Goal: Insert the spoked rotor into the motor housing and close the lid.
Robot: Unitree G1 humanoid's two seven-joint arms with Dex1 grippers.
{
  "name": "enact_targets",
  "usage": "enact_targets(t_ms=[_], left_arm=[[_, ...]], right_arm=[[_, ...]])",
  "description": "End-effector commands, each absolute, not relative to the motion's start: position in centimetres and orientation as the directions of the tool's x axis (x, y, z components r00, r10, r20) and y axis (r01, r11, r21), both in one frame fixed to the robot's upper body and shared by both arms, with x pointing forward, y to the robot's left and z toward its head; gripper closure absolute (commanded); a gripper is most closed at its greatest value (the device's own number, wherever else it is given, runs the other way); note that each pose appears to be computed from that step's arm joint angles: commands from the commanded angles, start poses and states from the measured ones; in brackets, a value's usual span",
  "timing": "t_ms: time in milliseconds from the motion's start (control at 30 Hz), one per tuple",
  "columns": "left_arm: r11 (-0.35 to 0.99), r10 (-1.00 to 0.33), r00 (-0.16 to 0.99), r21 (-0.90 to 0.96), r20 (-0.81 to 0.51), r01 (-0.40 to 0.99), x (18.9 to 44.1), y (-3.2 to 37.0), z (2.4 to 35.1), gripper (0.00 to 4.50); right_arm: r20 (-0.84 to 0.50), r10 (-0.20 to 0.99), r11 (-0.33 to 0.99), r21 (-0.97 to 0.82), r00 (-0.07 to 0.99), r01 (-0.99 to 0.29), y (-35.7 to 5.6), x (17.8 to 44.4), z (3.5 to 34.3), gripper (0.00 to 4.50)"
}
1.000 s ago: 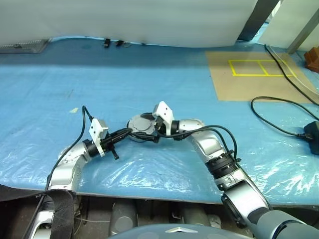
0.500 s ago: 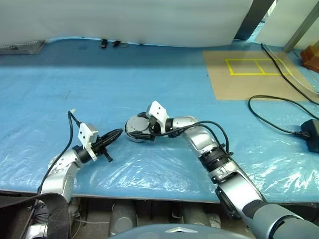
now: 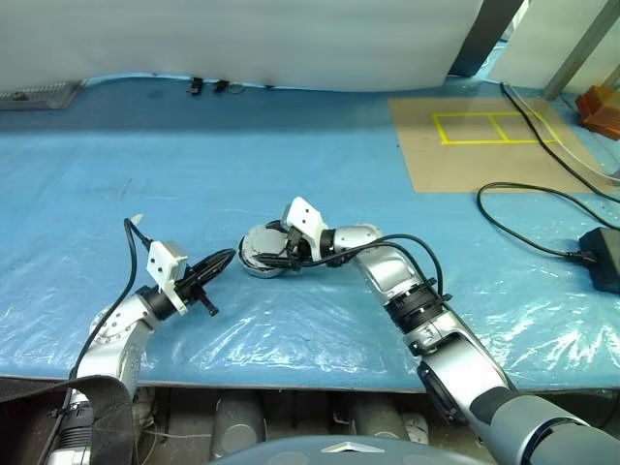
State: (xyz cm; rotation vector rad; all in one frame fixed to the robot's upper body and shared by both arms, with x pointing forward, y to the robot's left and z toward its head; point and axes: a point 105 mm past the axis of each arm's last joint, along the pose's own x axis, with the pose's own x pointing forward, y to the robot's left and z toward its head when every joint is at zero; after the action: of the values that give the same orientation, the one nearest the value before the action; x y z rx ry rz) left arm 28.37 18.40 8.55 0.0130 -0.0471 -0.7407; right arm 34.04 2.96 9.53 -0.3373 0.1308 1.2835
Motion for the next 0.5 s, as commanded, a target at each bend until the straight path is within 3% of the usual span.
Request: enact_targets(t_ms=[33, 500], left_arm=[[0.75, -0.661, 0.746, 0.059, 0.083, 0.658, 28.3, 18.8, 10.1, 4.5], [0.782, -0.623, 0.778, 0.042, 0.086, 0.621, 27.9, 19.0, 10.1, 4.5]], right_arm=[[-0.295, 0.919, 0.213, -0.191, 0.263, -0.958, 3.6, 33.8, 9.3, 1.5], [-0.287, 0.918, 0.204, -0.253, 0.275, -0.946, 5.3, 34.4, 10.6, 1.51]])
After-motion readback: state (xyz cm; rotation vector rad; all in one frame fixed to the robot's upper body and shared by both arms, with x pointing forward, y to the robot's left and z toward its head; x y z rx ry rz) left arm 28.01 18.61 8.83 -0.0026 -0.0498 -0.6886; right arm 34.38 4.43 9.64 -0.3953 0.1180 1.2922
